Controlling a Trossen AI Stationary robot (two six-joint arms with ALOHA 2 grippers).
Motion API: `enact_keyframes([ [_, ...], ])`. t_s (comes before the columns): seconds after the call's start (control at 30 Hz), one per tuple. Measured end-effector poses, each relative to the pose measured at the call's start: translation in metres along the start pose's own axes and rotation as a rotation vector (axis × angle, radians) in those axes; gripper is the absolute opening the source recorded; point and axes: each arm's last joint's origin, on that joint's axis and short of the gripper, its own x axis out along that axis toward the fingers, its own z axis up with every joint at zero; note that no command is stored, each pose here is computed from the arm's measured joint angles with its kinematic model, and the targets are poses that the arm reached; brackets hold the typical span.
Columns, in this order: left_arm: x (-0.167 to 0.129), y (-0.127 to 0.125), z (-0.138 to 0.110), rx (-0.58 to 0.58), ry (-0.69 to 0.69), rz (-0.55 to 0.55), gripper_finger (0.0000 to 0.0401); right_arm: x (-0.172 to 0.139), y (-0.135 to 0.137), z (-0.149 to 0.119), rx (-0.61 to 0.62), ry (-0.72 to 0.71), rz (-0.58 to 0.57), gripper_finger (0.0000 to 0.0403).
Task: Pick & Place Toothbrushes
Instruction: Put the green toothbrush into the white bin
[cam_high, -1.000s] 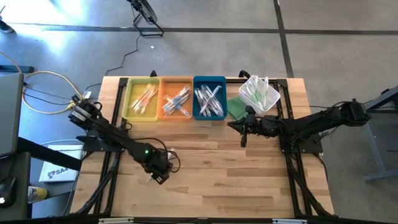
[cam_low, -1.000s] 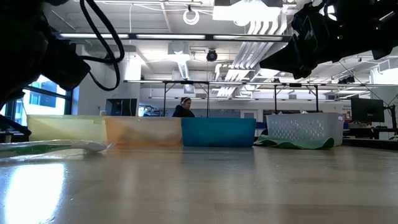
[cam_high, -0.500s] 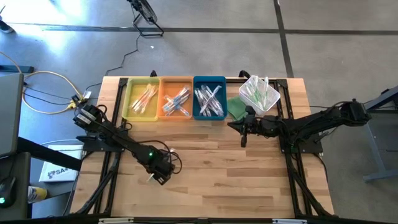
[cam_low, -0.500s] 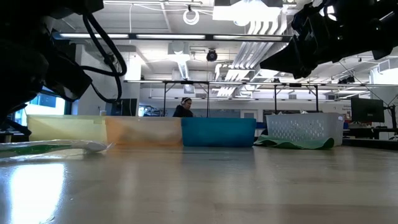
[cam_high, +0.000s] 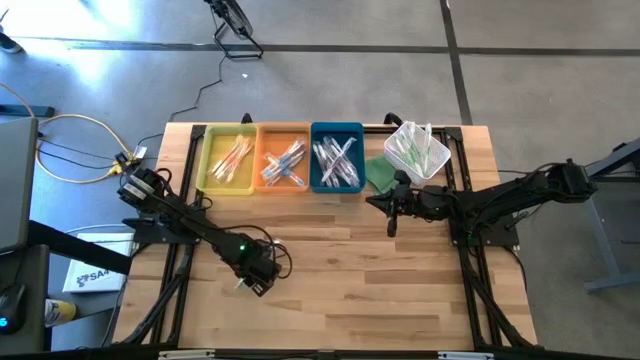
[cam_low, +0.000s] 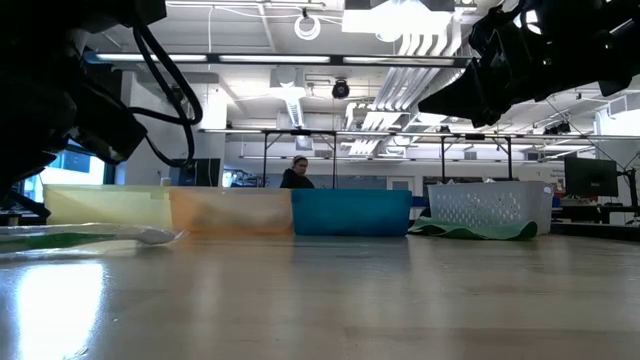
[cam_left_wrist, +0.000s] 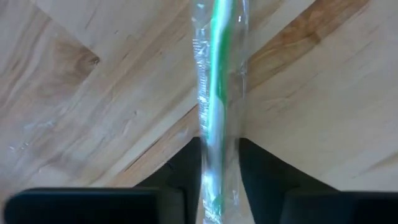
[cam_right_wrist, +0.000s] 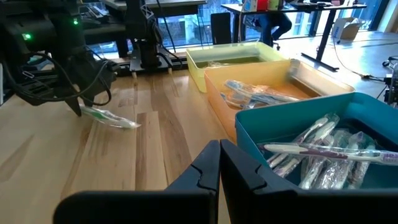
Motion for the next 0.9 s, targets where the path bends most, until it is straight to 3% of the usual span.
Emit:
enact_keyframes([
  [0.33,0.0002,0.0003,-0.0004,0.014,0.018,0.000,0.0016,0.0000,0.0000,-0.0001,0.000,0.001,0.000,0.0004],
  [0.9,-0.0039,0.0015,0.0083,0.172,0.064,-0.050,0.0013,0.0000,0.0000,-0.0004,-0.001,0.004,0.003,0.0004],
])
